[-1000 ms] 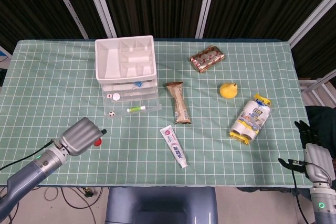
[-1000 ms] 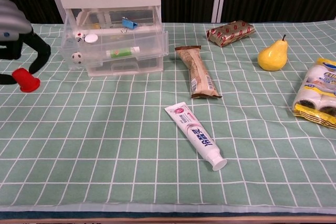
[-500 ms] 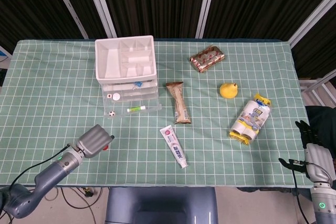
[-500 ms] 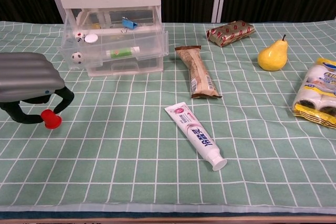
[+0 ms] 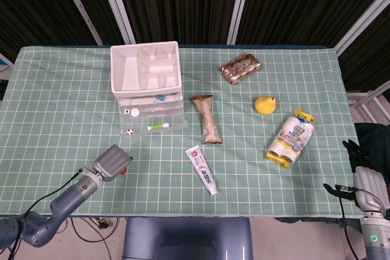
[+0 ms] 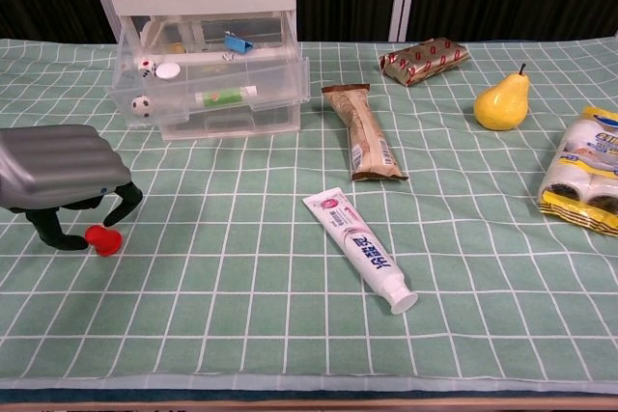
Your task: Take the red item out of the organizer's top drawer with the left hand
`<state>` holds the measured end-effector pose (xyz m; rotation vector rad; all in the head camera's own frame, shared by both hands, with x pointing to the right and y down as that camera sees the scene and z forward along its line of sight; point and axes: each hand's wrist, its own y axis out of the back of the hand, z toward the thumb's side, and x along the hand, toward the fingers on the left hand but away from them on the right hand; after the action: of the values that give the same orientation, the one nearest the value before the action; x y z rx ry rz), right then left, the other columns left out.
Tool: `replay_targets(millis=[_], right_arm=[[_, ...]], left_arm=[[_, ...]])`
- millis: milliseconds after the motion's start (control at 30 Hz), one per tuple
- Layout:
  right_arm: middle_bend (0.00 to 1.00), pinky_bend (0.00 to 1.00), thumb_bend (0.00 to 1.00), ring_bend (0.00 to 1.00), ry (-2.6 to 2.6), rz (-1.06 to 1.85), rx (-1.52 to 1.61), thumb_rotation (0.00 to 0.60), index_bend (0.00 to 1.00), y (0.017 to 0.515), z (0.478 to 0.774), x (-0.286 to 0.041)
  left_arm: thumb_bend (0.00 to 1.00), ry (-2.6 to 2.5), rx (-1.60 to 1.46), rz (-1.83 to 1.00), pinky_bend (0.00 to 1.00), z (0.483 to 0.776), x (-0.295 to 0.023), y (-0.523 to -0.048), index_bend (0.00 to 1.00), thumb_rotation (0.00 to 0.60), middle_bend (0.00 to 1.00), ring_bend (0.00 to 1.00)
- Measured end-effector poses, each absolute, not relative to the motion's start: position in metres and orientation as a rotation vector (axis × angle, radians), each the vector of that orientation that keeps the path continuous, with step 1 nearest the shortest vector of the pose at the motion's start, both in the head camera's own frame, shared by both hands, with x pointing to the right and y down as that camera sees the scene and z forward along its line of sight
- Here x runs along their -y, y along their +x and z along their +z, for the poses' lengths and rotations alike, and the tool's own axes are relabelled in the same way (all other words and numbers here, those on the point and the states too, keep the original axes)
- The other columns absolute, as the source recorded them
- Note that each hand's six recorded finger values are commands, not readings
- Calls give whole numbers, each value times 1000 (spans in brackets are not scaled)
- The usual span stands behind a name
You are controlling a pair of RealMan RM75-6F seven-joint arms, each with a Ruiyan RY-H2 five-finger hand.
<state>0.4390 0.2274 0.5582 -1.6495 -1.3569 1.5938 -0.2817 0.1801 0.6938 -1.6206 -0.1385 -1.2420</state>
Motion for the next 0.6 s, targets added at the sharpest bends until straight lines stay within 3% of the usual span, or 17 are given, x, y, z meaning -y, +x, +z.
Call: replay_targets(millis=[300, 367, 433, 500, 600], right_arm=[[0, 229, 58, 0, -1650, 1593, 1356, 600, 0, 439, 558, -228], [0, 229, 57, 0, -1651, 1593, 1352, 600, 0, 439, 558, -228], [0, 229, 57, 0, -1649, 1592, 1345, 600, 0, 438, 558, -228], [0, 229, 58, 0, -1645, 1591, 1336, 600, 0, 438, 558, -228], [0, 229, 58, 0, -1641, 1589, 1325, 600, 0, 438, 558, -228]], left_arm=[[142, -1613, 69, -1237, 997, 680, -173, -283, 429, 600, 1000, 997], [140, -1612, 14, -1237, 959, 671, -169, -285, 395, 600, 959, 955], [140, -1606, -61, -1231, 868, 659, -163, -289, 349, 600, 822, 849], [139, -1595, -140, -1222, 683, 647, -159, -294, 273, 600, 563, 631], [131, -1571, -292, -1202, 401, 623, -154, -307, 137, 600, 256, 307]])
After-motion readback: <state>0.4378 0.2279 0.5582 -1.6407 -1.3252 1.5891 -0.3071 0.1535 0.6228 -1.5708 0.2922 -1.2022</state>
